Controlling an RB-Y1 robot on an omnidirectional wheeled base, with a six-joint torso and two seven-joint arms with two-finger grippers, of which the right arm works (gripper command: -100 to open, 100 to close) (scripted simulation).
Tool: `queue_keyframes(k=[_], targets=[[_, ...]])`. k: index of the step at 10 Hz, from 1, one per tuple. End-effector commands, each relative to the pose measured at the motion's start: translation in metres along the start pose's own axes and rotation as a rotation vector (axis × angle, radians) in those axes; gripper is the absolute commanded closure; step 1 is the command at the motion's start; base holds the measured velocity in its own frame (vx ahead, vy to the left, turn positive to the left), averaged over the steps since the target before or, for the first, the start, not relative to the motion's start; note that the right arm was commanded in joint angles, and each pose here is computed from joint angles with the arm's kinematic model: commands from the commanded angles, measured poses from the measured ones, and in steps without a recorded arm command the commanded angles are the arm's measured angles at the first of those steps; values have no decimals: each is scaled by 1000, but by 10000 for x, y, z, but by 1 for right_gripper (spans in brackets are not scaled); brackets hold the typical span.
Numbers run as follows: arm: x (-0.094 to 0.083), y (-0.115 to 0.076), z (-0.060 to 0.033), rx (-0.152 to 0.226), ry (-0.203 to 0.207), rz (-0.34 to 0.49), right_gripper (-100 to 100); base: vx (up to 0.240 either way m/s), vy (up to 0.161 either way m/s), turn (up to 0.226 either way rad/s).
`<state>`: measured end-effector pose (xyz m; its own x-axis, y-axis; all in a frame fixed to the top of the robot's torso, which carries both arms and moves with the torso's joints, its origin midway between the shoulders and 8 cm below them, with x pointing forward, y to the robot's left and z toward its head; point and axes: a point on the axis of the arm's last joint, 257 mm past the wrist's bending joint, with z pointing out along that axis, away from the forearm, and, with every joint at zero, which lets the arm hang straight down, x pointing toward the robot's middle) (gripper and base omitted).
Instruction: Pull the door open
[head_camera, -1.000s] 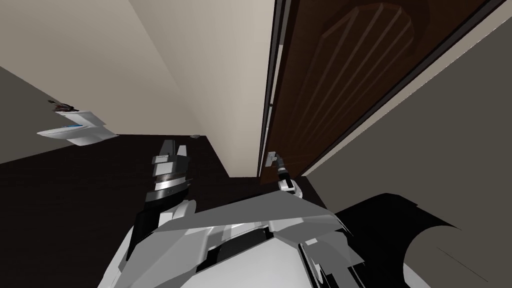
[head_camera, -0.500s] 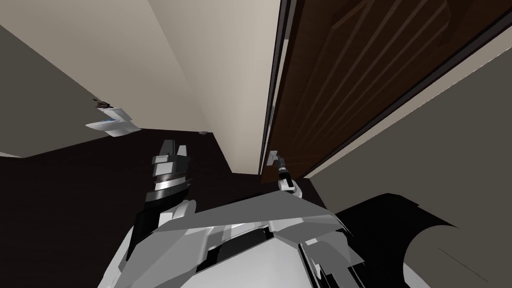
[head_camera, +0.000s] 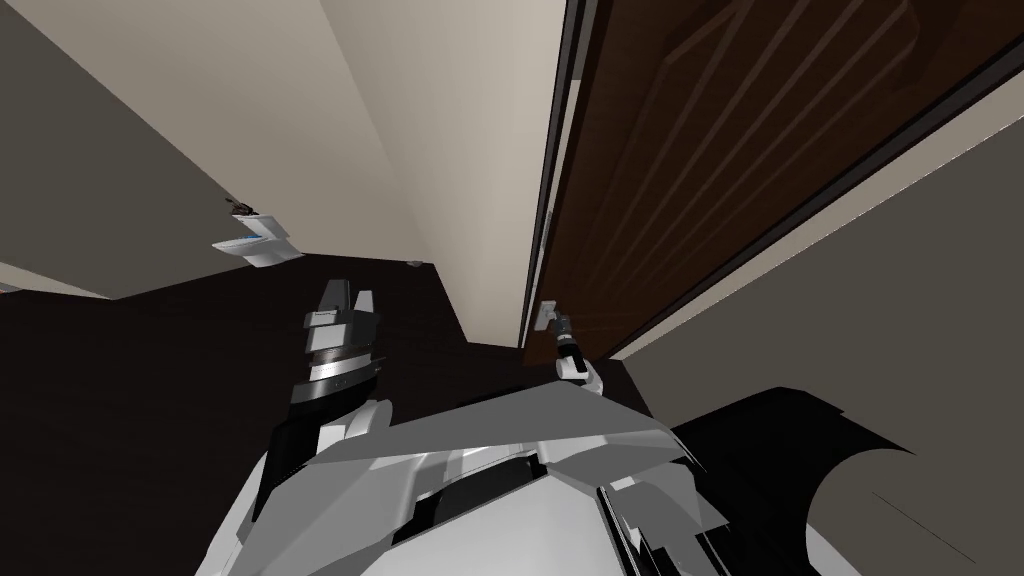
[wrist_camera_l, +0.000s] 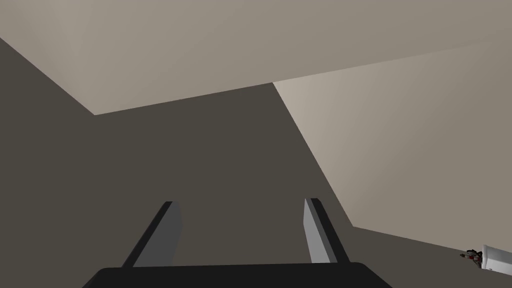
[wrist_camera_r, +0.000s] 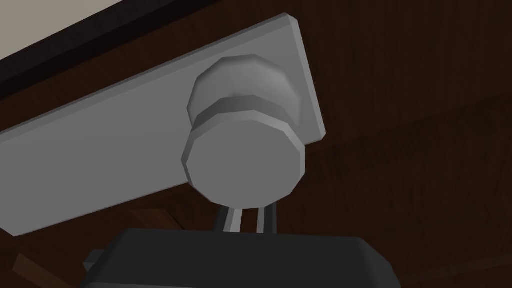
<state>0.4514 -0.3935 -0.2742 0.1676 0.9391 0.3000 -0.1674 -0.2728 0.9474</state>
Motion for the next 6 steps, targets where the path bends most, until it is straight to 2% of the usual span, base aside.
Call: queue_keyframes(k=[1, 2, 3, 4, 5, 6], targets=[[216, 129, 54, -41, 37, 14, 100, 12, 2, -6], [173, 128, 69, -40, 24, 66, 100, -36, -27, 88], [130, 126, 83, -39, 11, 114, 100, -102, -54, 223], [130, 126, 83, -39, 11, 118, 100, -78, -41, 101], [87, 124, 96, -39, -1, 170, 100, -63, -26, 134], [87, 124, 96, -39, -1, 170, 100, -59, -17, 58]])
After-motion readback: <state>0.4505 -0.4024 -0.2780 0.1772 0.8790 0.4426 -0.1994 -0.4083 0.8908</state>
